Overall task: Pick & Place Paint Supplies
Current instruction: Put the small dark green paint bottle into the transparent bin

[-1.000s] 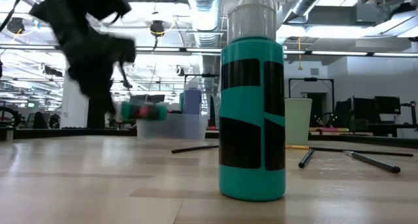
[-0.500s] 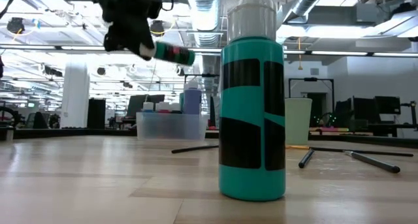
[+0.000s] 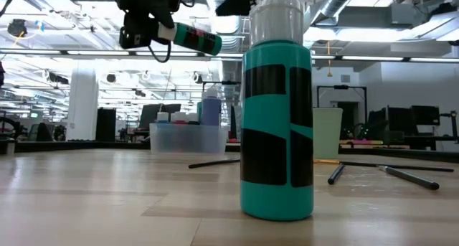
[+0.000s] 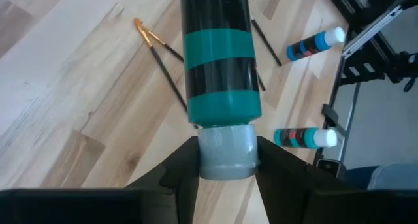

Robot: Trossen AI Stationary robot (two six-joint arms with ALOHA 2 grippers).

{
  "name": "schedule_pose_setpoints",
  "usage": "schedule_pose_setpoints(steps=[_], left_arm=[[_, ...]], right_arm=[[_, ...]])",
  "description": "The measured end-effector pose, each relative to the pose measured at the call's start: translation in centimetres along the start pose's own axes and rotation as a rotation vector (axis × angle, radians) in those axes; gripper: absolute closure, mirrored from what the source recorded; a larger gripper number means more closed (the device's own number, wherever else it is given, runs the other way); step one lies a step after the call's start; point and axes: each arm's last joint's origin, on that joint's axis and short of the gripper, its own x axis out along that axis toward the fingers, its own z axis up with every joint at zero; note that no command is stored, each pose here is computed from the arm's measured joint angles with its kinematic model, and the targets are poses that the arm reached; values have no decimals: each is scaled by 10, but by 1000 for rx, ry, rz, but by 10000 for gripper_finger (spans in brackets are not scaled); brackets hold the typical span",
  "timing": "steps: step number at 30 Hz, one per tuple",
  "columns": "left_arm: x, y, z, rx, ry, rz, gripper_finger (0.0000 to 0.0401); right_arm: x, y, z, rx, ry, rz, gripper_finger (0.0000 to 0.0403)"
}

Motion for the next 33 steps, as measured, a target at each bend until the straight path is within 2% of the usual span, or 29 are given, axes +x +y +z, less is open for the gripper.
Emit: schedule_pose_setpoints(steps=[3, 8, 15, 17, 28, 33], left_arm=[[0, -1, -1, 5, 3, -6, 273], [0, -3, -2, 11, 5, -11, 273], [0, -3, -2, 11, 2, -13, 273], [0, -3, -1, 12, 0, -14, 272], [0, -4, 0, 14, -10, -22, 273], [0, -4, 0, 16, -12, -24, 273]], right_arm=[[8, -5, -3, -4, -4, -11, 106], [17, -12, -5, -77, -24, -33, 106], [34, -7, -14, -91, 26, 2, 106], [40, -8, -12, -101, 1, -8, 106], [55, -11, -24, -75, 45, 4, 106], [55, -11, -22, -63, 37, -1, 125]])
